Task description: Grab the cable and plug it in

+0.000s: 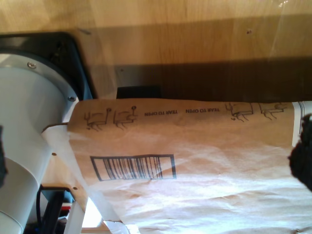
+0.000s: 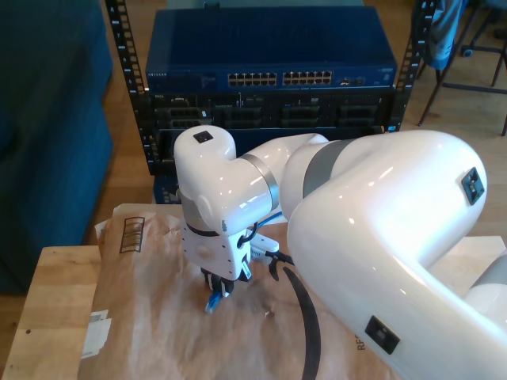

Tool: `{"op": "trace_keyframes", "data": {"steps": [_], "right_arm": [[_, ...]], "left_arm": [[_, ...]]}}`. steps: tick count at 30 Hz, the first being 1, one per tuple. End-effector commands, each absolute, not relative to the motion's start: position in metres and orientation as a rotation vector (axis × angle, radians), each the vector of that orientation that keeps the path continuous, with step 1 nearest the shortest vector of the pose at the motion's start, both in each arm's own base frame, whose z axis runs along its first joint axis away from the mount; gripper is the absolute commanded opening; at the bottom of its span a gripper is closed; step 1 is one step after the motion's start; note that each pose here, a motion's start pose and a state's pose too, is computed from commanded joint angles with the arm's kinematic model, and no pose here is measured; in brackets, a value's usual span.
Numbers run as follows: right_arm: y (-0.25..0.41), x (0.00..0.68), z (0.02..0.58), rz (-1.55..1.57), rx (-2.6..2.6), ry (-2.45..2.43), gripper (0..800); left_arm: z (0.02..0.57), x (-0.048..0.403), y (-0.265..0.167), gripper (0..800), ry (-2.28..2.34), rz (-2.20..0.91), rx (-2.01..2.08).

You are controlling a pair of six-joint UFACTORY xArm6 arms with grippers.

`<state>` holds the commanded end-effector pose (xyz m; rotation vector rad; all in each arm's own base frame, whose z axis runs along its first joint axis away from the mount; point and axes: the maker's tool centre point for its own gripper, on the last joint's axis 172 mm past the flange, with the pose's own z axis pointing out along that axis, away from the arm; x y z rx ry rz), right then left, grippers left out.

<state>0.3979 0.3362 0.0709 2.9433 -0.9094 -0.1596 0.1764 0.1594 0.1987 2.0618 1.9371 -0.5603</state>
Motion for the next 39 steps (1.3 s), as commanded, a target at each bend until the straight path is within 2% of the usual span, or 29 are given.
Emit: {"op": "trace_keyframes", "data": {"steps": [2,8,20,28,39], "right_arm": [[0.335,0.398,0.07,-0.162,2.941,-0.915,48],[0.331,0.397,0.075,-0.159,2.865,-1.108,41],[0.261,0.397,0.162,-0.195,2.732,-1.36,34],[0.192,0.396,0.22,-0.198,2.655,-1.738,26],[0.104,0.368,0.272,-0.295,2.468,-2.079,14]], "left_arm": [[0.199,0.176,0.159,800,1.937,-0.56,2.062],[0.199,0.177,0.159,800,1.936,-0.561,2.063],[0.204,0.195,0.146,800,1.983,-0.583,2.056],[0.215,0.226,0.116,800,2.066,-0.601,2.061],[0.227,0.266,0.053,800,2.02,-0.62,2.125]]}}
